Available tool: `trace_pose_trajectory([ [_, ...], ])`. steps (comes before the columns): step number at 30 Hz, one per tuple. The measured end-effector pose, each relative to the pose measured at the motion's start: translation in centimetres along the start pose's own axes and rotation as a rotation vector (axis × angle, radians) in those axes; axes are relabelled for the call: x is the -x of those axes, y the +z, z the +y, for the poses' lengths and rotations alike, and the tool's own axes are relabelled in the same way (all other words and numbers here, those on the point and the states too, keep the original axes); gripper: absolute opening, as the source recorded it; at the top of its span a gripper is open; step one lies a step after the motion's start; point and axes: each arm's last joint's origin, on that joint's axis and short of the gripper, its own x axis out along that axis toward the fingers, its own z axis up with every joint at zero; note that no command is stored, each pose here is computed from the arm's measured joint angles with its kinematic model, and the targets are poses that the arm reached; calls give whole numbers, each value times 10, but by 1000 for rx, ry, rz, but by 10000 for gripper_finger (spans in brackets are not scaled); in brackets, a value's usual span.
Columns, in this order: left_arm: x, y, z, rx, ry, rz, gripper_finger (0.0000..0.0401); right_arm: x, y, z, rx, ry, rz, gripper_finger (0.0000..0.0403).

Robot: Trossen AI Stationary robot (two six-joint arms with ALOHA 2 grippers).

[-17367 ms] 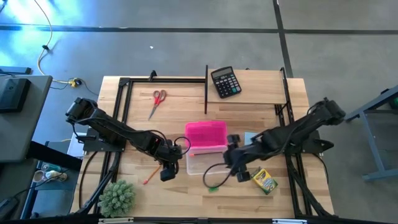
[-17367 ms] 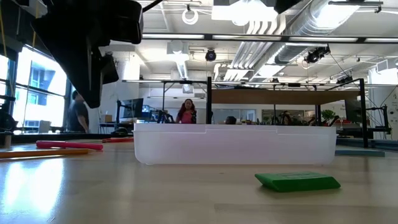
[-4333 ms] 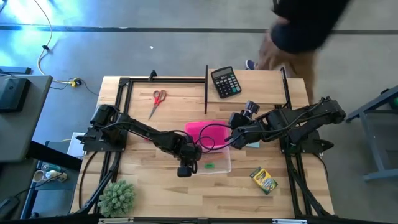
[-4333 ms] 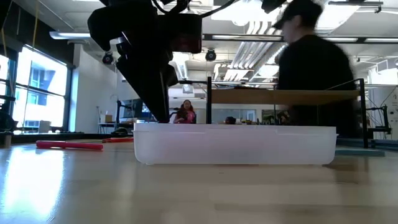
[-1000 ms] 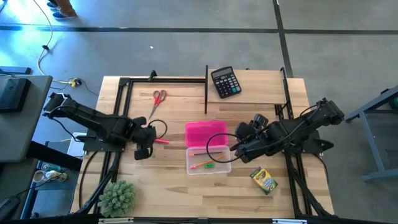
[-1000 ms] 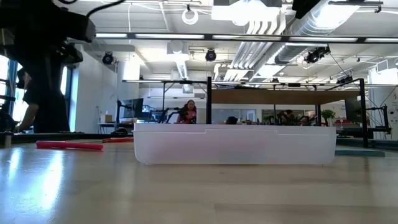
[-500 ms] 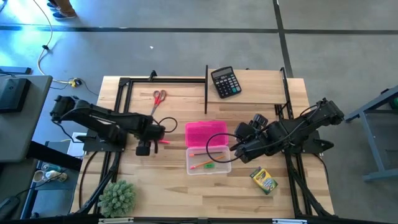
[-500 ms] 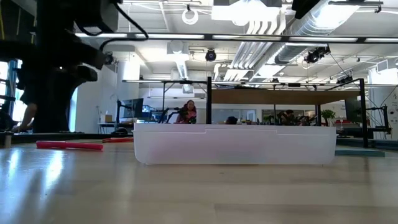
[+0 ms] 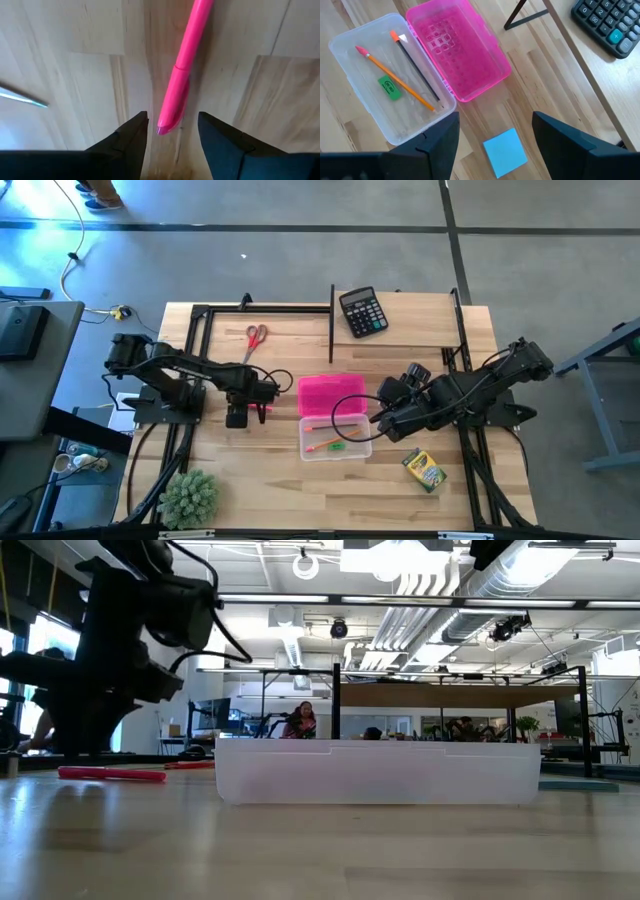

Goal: Pack school essentials
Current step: Put the pink pen into the transparent box

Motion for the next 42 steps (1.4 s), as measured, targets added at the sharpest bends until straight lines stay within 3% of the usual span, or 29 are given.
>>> trace_pose_trajectory([
  [8, -6, 12, 4, 2, -62, -57, 168, 0, 0, 0, 1, 0, 1, 241],
  [30, -26, 19, 7, 24, -61, 77, 165, 0, -1, 1, 1, 23, 28, 241],
  [42, -27, 20, 5, 40, -85, 63, 54, 0, -1, 1, 1, 23, 27, 241],
])
